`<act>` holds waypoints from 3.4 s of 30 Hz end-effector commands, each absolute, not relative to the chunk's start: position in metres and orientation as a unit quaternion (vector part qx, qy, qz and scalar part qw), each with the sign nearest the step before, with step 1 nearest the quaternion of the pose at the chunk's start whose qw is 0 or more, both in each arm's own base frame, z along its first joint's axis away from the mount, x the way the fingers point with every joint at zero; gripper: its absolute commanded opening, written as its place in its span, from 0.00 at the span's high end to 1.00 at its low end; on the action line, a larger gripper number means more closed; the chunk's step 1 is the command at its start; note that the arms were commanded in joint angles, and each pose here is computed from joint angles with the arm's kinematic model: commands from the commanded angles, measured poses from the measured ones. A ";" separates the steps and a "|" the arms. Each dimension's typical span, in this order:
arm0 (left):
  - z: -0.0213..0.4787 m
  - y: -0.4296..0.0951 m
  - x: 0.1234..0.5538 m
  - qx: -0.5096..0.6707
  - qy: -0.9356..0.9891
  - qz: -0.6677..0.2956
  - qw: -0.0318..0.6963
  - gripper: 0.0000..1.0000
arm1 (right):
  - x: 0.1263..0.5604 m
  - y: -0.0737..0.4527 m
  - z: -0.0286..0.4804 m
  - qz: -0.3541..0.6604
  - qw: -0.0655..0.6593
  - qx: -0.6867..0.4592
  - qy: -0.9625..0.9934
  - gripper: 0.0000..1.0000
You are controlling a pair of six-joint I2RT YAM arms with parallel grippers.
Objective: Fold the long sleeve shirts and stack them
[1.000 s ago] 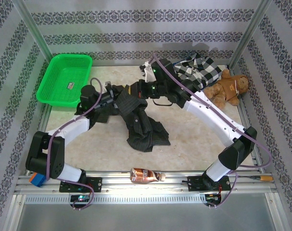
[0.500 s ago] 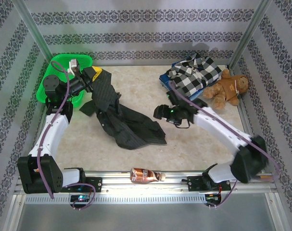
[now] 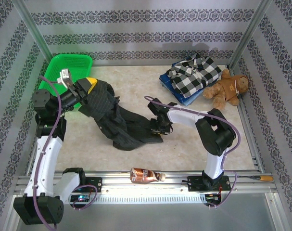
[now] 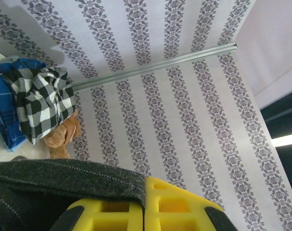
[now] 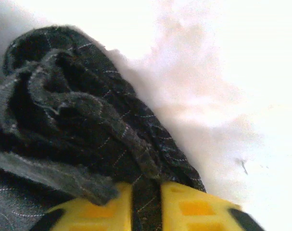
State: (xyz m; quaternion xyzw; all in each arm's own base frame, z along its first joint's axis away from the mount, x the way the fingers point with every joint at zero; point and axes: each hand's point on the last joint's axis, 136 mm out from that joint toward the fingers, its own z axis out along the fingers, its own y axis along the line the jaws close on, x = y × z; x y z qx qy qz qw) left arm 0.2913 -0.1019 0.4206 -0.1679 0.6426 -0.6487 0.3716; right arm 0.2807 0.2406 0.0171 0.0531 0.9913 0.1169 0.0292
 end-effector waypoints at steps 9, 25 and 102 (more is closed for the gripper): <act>0.427 -0.076 0.250 -0.213 0.662 -0.571 0.436 1.00 | 0.389 0.174 0.157 0.153 0.226 0.105 0.956 1.00; 0.459 -0.082 0.178 -0.156 0.658 -0.516 0.526 1.00 | 0.449 0.132 0.267 0.236 0.312 0.139 0.910 1.00; 0.188 -0.171 0.352 -0.122 0.971 -0.164 0.126 0.14 | 0.365 0.089 0.206 0.153 0.219 0.053 0.962 0.03</act>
